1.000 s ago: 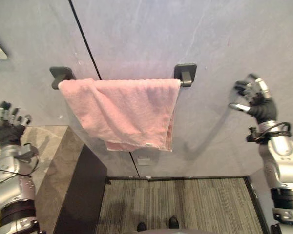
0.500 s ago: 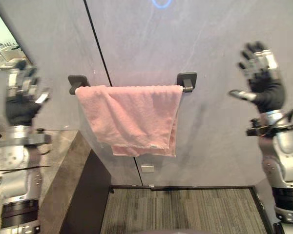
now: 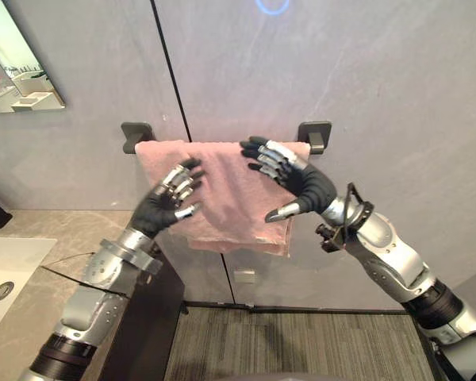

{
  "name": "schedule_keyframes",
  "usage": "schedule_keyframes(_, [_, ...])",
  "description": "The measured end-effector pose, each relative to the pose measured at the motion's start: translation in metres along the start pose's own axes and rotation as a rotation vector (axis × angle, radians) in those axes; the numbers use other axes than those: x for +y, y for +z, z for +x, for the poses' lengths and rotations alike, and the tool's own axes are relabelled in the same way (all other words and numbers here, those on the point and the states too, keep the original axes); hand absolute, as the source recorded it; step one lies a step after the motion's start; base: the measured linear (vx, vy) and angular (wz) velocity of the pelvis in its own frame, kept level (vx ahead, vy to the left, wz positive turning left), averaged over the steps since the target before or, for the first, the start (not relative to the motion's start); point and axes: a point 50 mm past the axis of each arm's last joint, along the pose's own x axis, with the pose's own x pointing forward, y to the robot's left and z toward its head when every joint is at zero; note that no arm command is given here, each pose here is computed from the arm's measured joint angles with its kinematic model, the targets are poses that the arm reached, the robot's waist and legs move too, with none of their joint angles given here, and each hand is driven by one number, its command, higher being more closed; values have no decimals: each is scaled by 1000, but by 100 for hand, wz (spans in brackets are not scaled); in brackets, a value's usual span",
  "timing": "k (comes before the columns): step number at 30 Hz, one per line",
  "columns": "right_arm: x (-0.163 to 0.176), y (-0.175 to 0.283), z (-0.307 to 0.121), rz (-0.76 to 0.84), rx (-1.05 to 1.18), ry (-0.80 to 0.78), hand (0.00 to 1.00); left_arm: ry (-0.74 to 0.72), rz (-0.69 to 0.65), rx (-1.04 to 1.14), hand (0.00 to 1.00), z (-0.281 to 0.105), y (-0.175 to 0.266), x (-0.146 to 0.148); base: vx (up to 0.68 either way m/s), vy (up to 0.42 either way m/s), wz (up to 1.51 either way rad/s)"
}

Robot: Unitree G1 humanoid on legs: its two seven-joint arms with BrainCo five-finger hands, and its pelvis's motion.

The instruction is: Organize washtable

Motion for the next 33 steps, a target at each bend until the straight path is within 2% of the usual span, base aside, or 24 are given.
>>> schedule_keyframes(6, [4,-13,-1,23,61,9,0,14,-4,23,0,-1,-4,2,-28,11,1])
schedule_keyframes(20, [-6,-33,3,33,148,-47,0,180,14,137,0,-7,-28,35,23,13,2])
schedule_keyframes(24, [-17,-42,2,47,162,-147,0,243,4,171,0,-2,-41,42,-16,6,-2])
schedule_keyframes(27, [-19,-51,-15,103,176,-239,0,296,-1,172,0,-7,-42,50,-6,7,-3])
schedule_keyframes(30, [-23,-72,-50,171,236,-399,0,422,-65,134,0,-23,-48,54,11,18,-8])
schedule_keyframes(33, [-29,-90,-93,204,322,-585,0,532,-145,168,0,-47,-70,45,-3,14,-12])
